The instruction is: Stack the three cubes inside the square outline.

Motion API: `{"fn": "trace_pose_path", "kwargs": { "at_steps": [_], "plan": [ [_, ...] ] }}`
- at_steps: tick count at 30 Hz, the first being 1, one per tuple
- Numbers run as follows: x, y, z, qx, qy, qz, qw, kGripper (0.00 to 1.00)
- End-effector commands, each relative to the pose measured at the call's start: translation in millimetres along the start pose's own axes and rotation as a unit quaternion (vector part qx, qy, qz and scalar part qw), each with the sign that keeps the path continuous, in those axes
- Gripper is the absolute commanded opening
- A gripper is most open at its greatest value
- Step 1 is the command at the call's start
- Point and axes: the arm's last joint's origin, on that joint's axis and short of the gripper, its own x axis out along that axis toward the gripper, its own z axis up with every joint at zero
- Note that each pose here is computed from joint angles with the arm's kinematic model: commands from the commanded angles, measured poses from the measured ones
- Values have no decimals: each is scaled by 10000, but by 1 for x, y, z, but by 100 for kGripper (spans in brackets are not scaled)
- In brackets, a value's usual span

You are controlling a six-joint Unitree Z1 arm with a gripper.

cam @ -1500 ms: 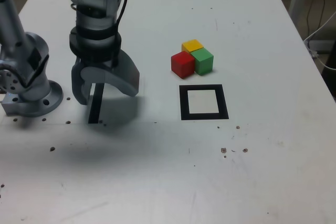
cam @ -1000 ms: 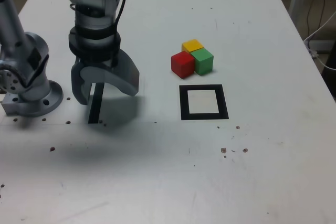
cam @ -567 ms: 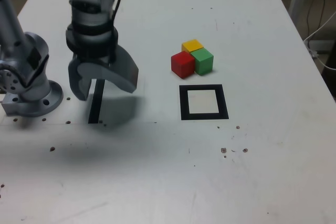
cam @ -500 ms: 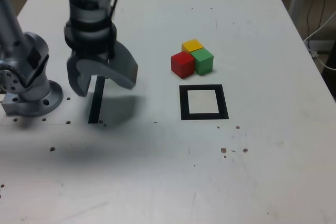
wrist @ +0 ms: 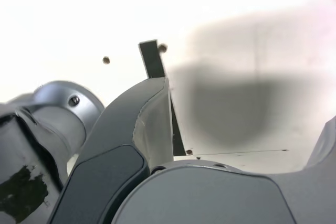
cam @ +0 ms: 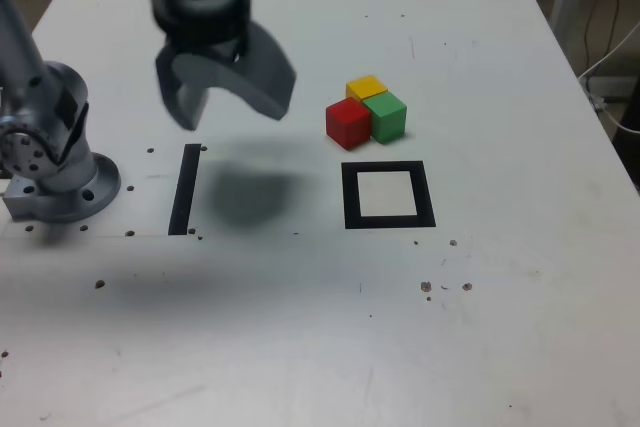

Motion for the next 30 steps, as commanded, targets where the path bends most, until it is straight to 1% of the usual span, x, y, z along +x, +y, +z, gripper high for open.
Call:
{"fn": "trace_pose_path", "kwargs": {
  "at_steps": [1, 5, 8, 11, 18, 21, 24, 27, 30],
  "plan": [
    [-8, 5, 10, 321, -72, 55, 9994, 99],
    [-17, 11, 21, 884, -150, 219, 9957, 99],
    [-20, 16, 24, 1063, -88, 438, 9933, 99],
    [-19, 20, 25, 1104, -10, 591, 9921, 99],
    [-20, 22, 23, 1163, 66, 797, 9900, 99],
    [-21, 22, 23, 1387, 55, 828, 9869, 99],
    [-20, 22, 27, 1788, -2, 757, 9810, 99],
    [-16, 23, 33, 2351, -16, 599, 9701, 99],
    [-16, 24, 38, 2865, -8, 486, 9569, 99]
  ]
}}
